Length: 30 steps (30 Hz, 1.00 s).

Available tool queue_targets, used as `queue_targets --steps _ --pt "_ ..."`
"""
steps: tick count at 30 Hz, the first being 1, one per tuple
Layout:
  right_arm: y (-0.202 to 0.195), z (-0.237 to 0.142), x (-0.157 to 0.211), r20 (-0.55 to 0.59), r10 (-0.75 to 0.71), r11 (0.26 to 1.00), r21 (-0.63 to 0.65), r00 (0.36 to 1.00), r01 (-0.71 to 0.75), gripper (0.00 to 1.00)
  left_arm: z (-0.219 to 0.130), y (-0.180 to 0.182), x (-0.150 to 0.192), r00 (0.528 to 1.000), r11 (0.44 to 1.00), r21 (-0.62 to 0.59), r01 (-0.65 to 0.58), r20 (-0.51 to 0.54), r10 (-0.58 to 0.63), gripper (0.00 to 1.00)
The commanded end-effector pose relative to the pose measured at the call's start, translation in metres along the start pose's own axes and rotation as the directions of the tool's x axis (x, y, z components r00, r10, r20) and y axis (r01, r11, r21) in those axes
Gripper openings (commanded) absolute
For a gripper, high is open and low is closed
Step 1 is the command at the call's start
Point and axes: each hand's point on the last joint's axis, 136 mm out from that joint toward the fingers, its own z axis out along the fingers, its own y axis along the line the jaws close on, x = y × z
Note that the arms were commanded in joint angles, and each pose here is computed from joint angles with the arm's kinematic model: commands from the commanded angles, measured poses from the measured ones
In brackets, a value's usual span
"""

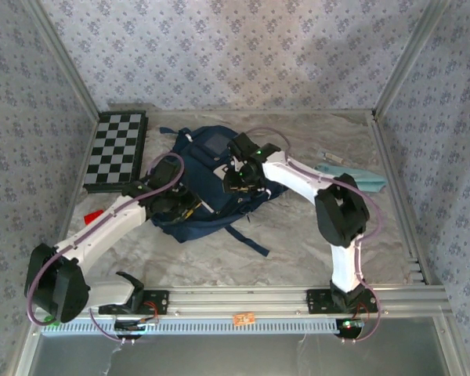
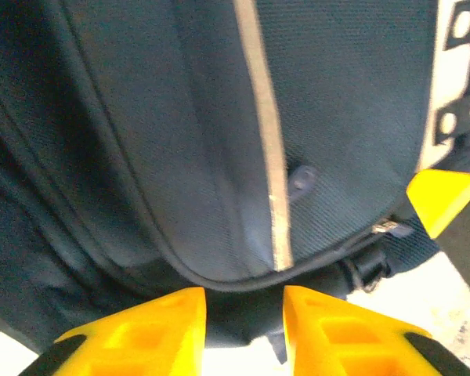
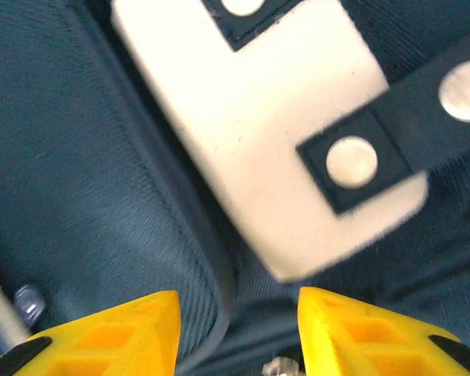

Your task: Pack the student bag

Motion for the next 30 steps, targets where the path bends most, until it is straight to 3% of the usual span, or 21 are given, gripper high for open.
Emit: queue_targets --steps 1,10,15,17,24,28,30 --pt "0.020 0.001 -0.007 -0.016 -0.083 0.992 -0.100 0.996 0.081 0.43 0.010 0.020 0.001 1.000 0.999 -0.043 -0.002 0.003 0.002 0.28" --pt "0.031 0.025 0.006 -0.066 -0.101 0.983 -0.159 0.993 0.089 0.36 0.035 0.079 0.015 0.998 0.992 -0.114 0.055 -0.032 -0.059 0.24" --pt "0.035 0.015 -0.004 -0.026 -0.097 0.979 -0.182 0.995 0.091 0.07 0.048 0.099 0.014 0.997 0.982 -0.180 0.054 -0.048 -0.063 0.18" --pt "0.041 -0.001 -0.011 0.015 -0.075 0.977 -0.200 0.997 0.077 0.00 0.052 0.098 0.012 0.997 0.984 -0.171 0.045 -0.047 -0.054 0.18" --pt "0.057 -0.074 -0.040 0.163 0.193 0.916 -0.383 0.968 -0.119 0.00 0.049 0.076 -0.033 0.999 0.990 -0.144 -0.011 0.044 0.017 0.20" --pt "0.066 -0.108 -0.057 0.203 0.317 0.854 -0.487 0.927 -0.185 0.00 0.032 0.054 -0.073 0.990 0.992 -0.112 -0.060 0.122 0.074 0.26" --pt "0.071 -0.119 -0.067 0.229 0.375 0.820 -0.534 0.898 -0.206 0.00 0.023 0.038 -0.087 0.979 0.993 -0.063 -0.102 0.172 0.112 0.33"
